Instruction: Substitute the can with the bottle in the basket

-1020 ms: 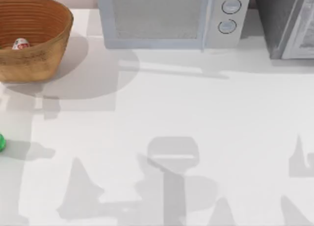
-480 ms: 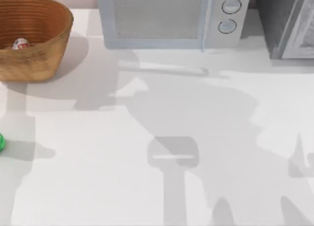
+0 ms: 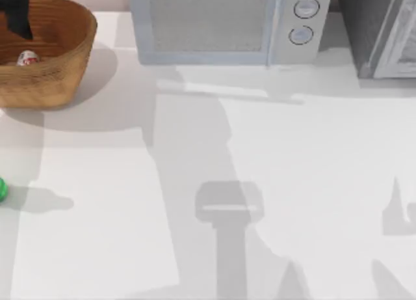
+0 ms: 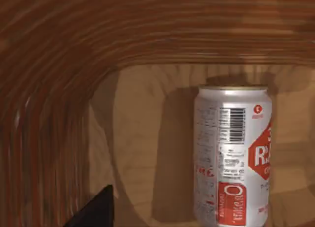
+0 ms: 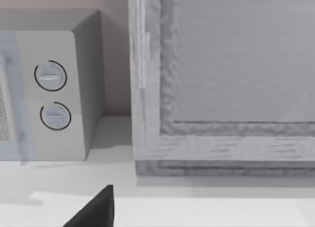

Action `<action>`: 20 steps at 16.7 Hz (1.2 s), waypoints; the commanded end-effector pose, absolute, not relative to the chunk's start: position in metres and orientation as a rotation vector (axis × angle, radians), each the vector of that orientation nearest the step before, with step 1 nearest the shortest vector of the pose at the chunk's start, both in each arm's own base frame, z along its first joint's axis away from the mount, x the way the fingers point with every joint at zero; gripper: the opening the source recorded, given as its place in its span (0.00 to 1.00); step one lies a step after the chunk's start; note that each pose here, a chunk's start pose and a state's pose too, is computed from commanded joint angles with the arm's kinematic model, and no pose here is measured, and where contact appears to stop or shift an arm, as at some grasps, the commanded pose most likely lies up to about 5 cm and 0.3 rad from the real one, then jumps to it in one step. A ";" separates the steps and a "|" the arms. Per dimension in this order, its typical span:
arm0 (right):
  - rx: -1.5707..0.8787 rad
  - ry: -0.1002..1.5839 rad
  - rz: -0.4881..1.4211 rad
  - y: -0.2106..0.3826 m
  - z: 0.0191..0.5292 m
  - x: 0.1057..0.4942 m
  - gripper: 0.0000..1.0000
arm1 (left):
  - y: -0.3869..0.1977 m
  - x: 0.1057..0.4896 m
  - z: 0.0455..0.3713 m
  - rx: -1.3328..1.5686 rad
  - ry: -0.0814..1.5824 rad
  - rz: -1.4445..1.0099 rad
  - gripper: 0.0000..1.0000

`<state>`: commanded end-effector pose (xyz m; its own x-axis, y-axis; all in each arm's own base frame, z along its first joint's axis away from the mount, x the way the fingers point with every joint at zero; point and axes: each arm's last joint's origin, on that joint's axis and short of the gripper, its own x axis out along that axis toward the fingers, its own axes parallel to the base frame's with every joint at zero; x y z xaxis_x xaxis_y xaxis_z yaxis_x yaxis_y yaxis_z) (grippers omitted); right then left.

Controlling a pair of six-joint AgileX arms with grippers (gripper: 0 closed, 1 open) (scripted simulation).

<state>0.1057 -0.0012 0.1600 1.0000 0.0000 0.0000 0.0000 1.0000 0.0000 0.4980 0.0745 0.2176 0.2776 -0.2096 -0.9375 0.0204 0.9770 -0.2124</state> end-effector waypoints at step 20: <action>0.000 0.000 0.000 -0.001 0.160 0.106 1.00 | 0.060 0.516 0.134 -0.190 1.373 -0.179 1.00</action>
